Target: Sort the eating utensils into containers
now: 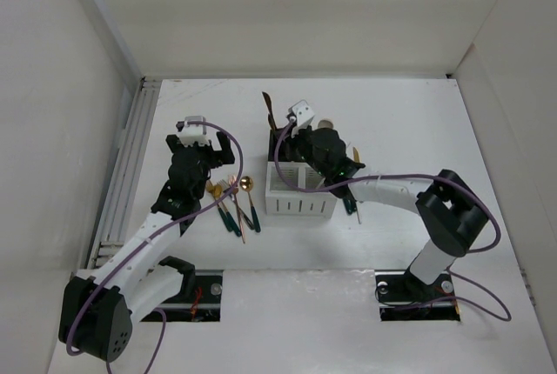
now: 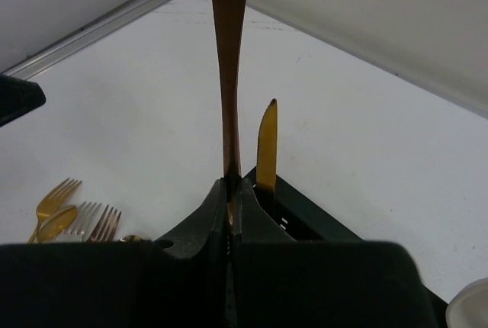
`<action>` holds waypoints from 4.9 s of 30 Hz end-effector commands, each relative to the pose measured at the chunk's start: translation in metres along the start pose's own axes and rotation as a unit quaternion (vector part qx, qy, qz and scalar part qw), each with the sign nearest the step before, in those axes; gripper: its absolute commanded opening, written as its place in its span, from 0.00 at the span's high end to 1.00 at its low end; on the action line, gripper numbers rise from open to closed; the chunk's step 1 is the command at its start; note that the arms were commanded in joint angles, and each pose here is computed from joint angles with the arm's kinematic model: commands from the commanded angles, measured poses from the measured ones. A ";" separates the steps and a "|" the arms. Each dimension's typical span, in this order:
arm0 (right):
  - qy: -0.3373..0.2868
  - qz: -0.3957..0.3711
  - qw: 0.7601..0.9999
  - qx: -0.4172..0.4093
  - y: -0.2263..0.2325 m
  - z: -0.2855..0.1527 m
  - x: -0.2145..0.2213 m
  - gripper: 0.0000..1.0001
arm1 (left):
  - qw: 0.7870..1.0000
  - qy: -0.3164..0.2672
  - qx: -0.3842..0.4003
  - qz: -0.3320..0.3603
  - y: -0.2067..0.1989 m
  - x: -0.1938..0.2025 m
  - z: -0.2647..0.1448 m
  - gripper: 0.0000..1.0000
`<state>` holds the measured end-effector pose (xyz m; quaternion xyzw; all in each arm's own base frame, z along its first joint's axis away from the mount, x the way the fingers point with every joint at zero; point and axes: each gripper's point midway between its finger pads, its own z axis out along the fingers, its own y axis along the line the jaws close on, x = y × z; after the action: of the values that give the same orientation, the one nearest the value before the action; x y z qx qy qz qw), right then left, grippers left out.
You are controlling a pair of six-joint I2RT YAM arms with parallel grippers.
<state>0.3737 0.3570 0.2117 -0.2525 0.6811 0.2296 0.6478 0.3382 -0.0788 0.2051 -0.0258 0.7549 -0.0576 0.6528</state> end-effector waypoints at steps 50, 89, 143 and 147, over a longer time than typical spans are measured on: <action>0.086 0.191 0.948 0.238 -0.049 -0.167 -0.088 0.24 | 0.889 0.431 0.081 -0.131 -0.094 0.158 -0.093 0.61; 0.067 0.206 0.927 0.307 -0.084 -0.246 -0.063 0.24 | 0.849 0.522 -0.078 -0.023 -0.057 0.225 -0.104 0.92; 0.050 0.126 0.925 0.354 -0.107 -0.250 -0.059 0.28 | 0.949 -0.070 0.285 -0.117 -0.237 -0.137 0.022 1.00; 0.061 0.121 0.923 0.361 -0.109 -0.254 -0.054 0.28 | 0.949 -0.046 0.291 -0.112 -0.275 -0.102 0.027 1.00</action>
<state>0.2497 0.1174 0.2727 0.0550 0.7908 0.0312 0.6089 0.3741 -0.3178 0.3072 0.0871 0.7113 -0.3053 0.6271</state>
